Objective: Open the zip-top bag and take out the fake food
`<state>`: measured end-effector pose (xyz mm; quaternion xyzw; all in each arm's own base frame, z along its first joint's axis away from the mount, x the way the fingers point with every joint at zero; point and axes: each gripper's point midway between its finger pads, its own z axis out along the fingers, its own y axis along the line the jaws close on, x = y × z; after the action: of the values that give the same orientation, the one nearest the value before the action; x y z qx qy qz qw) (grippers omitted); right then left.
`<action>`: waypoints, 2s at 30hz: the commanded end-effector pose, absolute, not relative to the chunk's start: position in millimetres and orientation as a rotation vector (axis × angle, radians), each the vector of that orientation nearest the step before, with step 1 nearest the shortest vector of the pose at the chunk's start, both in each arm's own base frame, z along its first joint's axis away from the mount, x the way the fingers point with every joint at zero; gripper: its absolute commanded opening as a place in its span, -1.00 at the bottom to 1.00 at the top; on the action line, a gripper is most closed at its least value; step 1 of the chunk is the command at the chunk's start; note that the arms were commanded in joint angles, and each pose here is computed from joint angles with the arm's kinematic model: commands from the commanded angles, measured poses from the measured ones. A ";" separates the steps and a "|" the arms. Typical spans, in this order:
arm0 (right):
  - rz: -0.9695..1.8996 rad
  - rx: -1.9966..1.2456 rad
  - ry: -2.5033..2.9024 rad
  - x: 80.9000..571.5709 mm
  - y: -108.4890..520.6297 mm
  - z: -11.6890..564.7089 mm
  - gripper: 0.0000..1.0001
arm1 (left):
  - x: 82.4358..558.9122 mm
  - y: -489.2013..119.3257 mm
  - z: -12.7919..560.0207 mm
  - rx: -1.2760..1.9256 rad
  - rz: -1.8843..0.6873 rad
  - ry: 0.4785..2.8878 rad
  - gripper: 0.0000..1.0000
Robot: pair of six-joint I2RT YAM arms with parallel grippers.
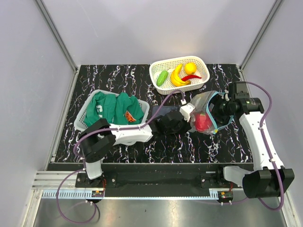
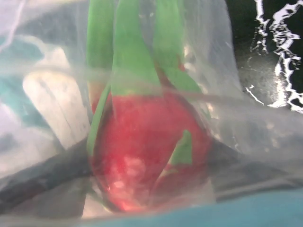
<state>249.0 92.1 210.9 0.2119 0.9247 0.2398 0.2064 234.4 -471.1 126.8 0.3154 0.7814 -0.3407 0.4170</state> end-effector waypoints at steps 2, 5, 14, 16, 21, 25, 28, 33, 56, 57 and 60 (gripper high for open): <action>0.615 0.483 2.538 244.5 84.5 240.7 -1.00 | 251.1 -476.3 132.0 0.701 -0.911 1.948 -1.00; 0.544 0.449 2.565 240.3 76.2 245.8 -1.00 | 247.5 -477.7 119.4 0.698 -0.956 1.979 -1.00; 0.456 0.422 2.577 243.1 65.7 252.6 -1.00 | 235.9 -470.1 79.7 0.684 -0.986 2.061 -1.00; 0.462 0.469 2.537 249.8 65.9 253.9 -1.00 | 232.9 -468.5 81.0 0.676 -1.004 2.062 -1.00; 0.425 0.585 2.394 274.1 56.1 245.4 -1.00 | 206.8 -472.0 96.4 0.726 -1.072 2.011 -1.00; 0.353 0.612 2.350 287.9 45.2 234.2 -1.00 | 191.7 -476.3 101.6 0.761 -1.108 1.985 -1.00; 0.262 0.637 2.300 297.3 30.6 236.5 -1.00 | 175.9 -475.2 91.4 0.773 -1.158 1.991 -1.00; 0.276 0.627 2.228 310.7 29.8 260.7 -1.00 | 161.5 -473.4 72.4 0.785 -1.198 2.037 -1.00; 0.486 0.404 2.443 260.3 67.4 283.8 -1.00 | 167.3 -475.2 58.7 0.794 -1.221 2.113 -1.00; 0.479 0.399 2.440 256.9 66.3 286.7 -1.00 | 169.3 -474.5 59.4 0.791 -1.220 2.112 -1.00; 0.395 0.382 2.358 254.1 53.0 311.4 -1.00 | 170.5 -476.5 58.4 0.803 -1.227 2.119 -1.00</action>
<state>265.3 53.7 265.8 0.1656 0.9292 0.1411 0.2989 163.3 -467.1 41.0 0.2890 0.8055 -0.4412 0.2701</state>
